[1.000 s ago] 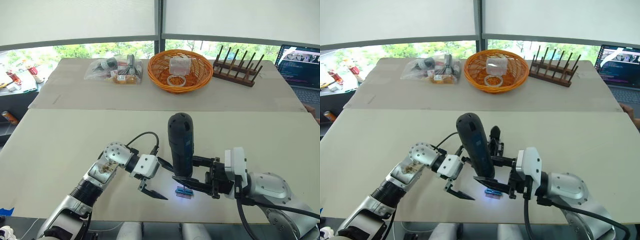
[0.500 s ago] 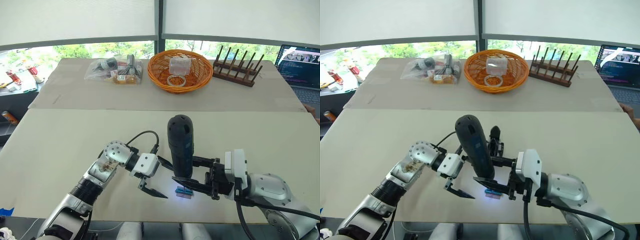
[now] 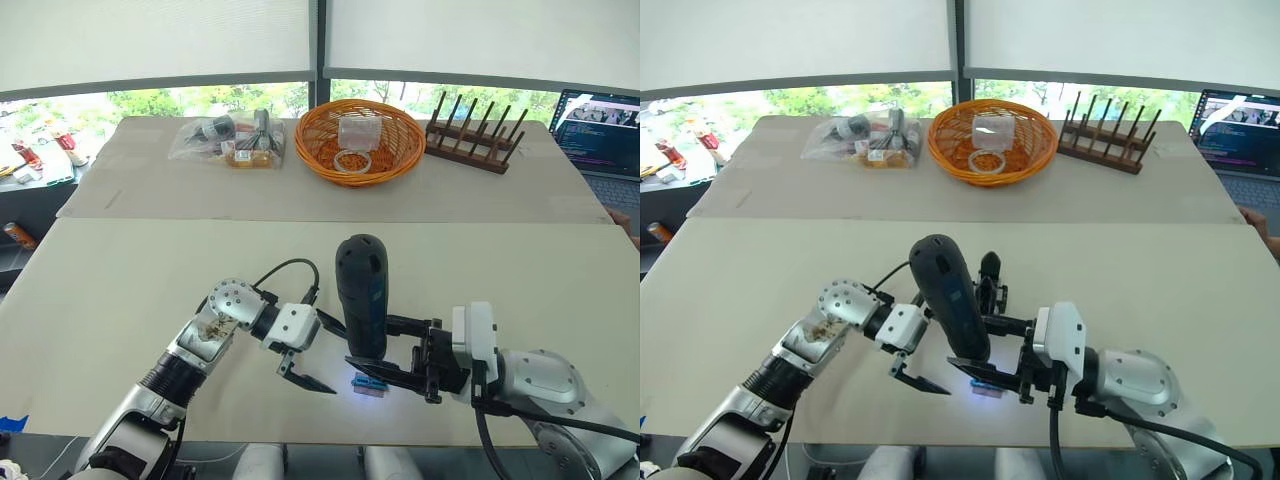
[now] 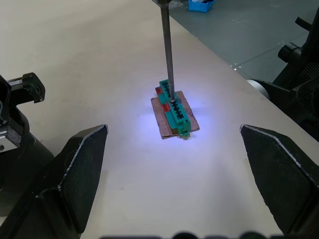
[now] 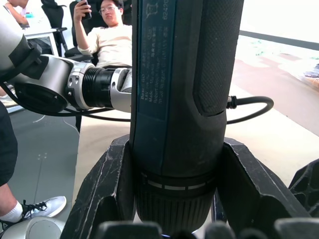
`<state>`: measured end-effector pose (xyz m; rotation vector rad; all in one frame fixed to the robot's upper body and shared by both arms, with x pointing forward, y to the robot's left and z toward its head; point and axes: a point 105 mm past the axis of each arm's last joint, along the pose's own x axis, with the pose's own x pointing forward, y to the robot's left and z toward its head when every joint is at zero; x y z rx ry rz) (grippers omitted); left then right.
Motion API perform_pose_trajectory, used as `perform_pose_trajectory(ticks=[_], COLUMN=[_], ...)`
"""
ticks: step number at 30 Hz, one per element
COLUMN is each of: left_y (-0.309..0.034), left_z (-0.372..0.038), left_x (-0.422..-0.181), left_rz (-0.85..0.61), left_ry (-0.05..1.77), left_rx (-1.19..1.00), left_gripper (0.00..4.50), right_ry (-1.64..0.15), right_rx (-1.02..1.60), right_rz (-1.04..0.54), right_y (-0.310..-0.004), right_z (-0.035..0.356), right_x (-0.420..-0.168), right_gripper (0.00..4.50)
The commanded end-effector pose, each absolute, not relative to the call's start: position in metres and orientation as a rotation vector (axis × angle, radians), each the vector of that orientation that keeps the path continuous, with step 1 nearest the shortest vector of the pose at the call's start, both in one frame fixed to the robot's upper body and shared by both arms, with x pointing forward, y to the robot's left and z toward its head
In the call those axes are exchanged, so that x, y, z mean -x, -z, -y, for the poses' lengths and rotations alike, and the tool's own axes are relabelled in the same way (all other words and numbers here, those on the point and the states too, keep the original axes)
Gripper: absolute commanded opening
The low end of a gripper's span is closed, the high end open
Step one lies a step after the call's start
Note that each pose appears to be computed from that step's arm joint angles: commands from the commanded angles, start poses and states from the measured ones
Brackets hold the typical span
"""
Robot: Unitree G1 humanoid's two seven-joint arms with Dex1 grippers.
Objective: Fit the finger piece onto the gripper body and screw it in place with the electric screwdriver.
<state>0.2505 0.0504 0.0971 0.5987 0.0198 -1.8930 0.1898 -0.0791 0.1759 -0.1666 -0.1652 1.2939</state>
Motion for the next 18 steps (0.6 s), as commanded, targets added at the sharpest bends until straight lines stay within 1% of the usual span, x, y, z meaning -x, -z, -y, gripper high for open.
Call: perform_pose_trajectory(ticks=[1, 5, 8, 12, 13, 16, 18], left_y=[-0.101, -0.101, -0.104, -0.113, -0.116, -0.125, -0.129], left_z=[-0.052, -0.058, -0.067, -0.088, -0.093, -0.098, -0.093], left_x=[-0.25, -0.249, -0.254, -0.269, -0.276, -0.291, -0.299], left_rz=[-0.018, -0.043, -0.056, -0.13, -0.141, -0.146, -0.123], left_ry=[1.889, 1.878, 1.81, 1.702, 1.662, 1.581, 1.545], left_rx=[-0.605, -0.585, -0.572, -0.519, -0.501, -0.46, -0.449], left_gripper=[4.5, 4.5, 4.5, 4.5, 4.5, 4.5, 4.5], right_ry=[-1.347, -1.344, -1.345, -1.337, -1.335, -1.328, -1.325], right_rx=[0.185, 0.178, 0.178, 0.179, 0.18, 0.182, 0.181], right_rz=[0.28, 0.279, 0.279, 0.27, 0.269, 0.267, 0.268], right_y=[-0.203, -0.209, -0.213, -0.218, -0.219, -0.221, -0.223], right_z=[0.073, 0.074, 0.075, 0.079, 0.08, 0.083, 0.083], right_x=[-0.176, -0.178, -0.178, -0.18, -0.181, -0.183, -0.184], right_gripper=[1.93, 1.93, 1.93, 1.93, 1.93, 1.93, 1.93])
